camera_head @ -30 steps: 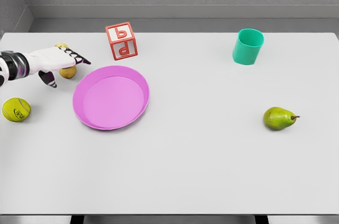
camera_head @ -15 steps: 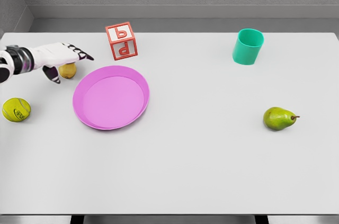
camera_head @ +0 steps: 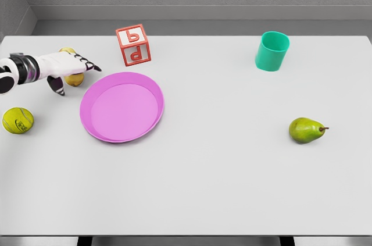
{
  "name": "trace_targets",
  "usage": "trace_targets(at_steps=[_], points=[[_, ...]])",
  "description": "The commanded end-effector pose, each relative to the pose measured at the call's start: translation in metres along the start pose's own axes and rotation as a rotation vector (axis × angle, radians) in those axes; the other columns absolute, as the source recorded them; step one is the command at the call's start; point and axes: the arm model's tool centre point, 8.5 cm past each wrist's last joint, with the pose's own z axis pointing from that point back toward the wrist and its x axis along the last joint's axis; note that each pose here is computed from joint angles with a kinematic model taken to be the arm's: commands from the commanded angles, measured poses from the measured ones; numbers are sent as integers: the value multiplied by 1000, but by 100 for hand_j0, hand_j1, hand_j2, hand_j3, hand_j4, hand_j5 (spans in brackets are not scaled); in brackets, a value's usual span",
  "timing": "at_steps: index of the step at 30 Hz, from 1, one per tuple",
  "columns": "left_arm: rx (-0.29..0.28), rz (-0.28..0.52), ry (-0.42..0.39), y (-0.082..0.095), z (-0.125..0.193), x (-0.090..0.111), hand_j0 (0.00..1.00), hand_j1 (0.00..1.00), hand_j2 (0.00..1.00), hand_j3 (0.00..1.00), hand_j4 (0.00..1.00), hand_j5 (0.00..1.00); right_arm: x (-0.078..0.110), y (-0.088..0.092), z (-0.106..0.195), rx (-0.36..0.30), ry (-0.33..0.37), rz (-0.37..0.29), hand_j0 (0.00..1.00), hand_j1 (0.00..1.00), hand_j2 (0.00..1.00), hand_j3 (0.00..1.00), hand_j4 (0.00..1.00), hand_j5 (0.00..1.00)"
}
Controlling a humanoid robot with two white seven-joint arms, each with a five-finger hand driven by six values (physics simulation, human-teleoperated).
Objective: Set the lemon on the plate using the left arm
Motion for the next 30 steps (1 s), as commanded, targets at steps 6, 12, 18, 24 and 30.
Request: trace_targets(at_steps=[6, 12, 18, 24, 30], points=[[8, 3, 6, 4, 1, -3, 100, 100, 100, 100, 100, 100, 0, 0, 0, 1, 0, 0, 100, 100, 100, 100, 100, 100], [-20, -14, -12, 2, -7, 5, 92, 92, 92, 92, 92, 92, 0, 0, 0, 1, 0, 0, 100, 100, 100, 100, 100, 100], [-44, -30, -8, -1, -9, 5, 86, 86, 86, 86, 86, 86, 0, 0, 0, 1, 0, 0, 100, 100, 100, 100, 100, 100], [-50, -34, -3, -2, -9, 4, 79, 79, 79, 79, 79, 79, 0, 0, 0, -1, 0, 0, 100, 100, 100, 100, 100, 100], [-55, -48, 13, 0, -6, 0, 74, 74, 74, 74, 74, 74, 0, 0, 0, 1, 0, 0, 100, 100, 100, 100, 100, 100]])
